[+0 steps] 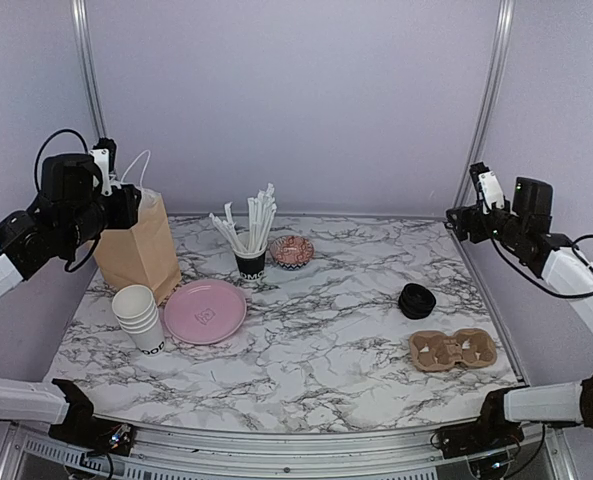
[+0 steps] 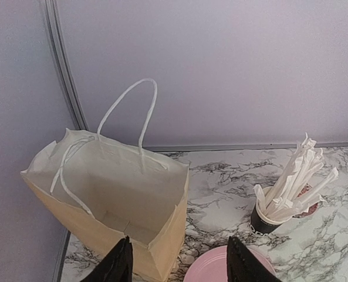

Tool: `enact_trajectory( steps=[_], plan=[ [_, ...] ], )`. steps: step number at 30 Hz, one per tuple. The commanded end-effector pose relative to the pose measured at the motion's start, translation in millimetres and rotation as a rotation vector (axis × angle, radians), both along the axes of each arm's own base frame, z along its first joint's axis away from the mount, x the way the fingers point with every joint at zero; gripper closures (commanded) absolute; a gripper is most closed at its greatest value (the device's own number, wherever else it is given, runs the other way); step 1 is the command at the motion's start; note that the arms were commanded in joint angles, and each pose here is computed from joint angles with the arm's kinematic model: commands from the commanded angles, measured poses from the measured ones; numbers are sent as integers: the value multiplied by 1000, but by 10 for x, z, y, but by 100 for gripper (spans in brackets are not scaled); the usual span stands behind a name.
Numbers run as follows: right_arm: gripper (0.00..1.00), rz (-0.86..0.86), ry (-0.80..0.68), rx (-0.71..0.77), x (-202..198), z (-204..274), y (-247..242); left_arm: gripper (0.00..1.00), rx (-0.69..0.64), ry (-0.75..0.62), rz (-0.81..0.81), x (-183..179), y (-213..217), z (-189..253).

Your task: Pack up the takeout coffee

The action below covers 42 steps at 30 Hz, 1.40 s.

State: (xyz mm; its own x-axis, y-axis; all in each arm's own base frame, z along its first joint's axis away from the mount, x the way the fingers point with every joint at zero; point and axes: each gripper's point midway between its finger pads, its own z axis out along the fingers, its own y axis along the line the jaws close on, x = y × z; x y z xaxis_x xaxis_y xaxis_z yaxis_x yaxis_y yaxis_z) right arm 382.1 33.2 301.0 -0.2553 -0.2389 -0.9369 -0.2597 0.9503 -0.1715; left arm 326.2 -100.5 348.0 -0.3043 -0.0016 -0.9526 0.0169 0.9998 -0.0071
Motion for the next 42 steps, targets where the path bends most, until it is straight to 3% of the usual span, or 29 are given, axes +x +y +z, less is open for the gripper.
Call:
enact_trajectory(
  steps=[1,6,15,25,30,37,42],
  plan=[
    [9,5,-16,45,46,-59,-74,45,40,92,13,-140,126,-184],
    [4,40,-13,40,36,-218,-104,47,39,195,-35,-263,95,-402],
    [2,203,-3,40,-77,-373,76,62,1,416,-134,-589,-100,-773],
    [4,297,1,26,-110,-480,187,51,101,646,-156,-843,-236,-1090],
    [4,314,3,10,-121,-530,199,58,168,705,-129,-825,-209,-1258],
    [5,314,12,-13,-101,-603,182,56,200,821,-144,-895,-257,-1570],
    [6,326,38,-9,-83,-676,192,61,218,849,-137,-909,-243,-1662]
  ],
)
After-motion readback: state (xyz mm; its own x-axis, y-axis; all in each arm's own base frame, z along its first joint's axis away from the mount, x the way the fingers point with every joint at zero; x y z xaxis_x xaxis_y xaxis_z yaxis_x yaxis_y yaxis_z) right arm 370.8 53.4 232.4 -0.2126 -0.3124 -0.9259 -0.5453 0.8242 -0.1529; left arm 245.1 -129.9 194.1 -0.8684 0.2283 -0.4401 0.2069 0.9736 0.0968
